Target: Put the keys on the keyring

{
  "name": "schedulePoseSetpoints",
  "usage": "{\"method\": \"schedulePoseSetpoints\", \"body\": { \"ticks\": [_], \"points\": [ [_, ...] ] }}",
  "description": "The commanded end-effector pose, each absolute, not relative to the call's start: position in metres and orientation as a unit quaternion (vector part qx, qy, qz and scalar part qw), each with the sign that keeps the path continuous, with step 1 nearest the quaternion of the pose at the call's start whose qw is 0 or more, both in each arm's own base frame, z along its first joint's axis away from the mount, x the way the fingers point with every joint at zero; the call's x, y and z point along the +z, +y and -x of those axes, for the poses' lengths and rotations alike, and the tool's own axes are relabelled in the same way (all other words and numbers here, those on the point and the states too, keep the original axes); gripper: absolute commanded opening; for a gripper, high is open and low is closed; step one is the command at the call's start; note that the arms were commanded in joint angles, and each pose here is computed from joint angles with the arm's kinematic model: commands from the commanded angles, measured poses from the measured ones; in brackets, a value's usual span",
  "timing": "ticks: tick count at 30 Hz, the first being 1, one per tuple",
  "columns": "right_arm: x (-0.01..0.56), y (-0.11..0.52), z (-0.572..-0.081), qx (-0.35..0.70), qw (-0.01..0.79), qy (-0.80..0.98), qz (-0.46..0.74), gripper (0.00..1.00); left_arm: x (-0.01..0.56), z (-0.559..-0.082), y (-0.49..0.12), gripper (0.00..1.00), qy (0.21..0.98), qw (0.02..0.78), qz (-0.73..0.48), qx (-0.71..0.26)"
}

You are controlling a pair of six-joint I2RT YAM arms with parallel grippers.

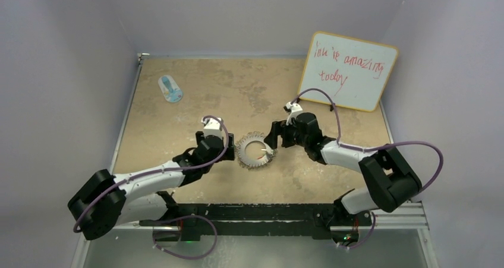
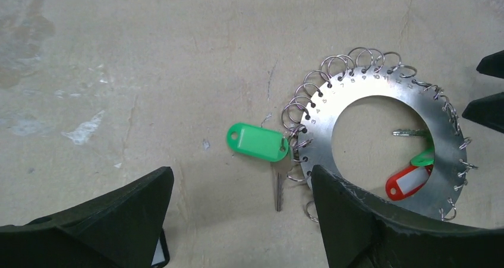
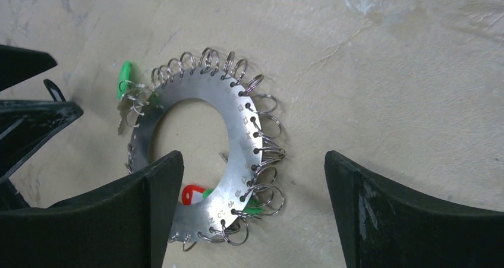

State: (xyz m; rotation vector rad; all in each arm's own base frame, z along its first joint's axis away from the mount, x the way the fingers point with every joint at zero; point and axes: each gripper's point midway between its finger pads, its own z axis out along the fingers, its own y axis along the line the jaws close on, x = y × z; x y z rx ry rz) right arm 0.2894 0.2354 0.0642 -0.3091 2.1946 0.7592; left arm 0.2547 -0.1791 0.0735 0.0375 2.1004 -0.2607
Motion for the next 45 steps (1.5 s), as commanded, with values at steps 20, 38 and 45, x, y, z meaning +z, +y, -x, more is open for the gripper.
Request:
{"method": "schedulePoseSetpoints", "body": {
  "ticks": [20,38,45],
  "points": [
    [0.036,0.300,-0.184,0.479,0.195,0.837,0.182,0.24,0.062,-0.335,-0.251,0.33,0.871,0.457,-0.056,-0.171],
    [0.065,0.297,-0.245,0.415,0.270,0.847,0.197,0.60,0.092,-0.271,-0.185,0.65,0.898,0.421,-0.007,-0.128],
    [0.049,0.308,-0.242,0.434,0.238,0.842,0.213,0.54,0.055,-0.205,-0.179,0.59,0.924,0.319,0.058,-0.203]
  ]
}}
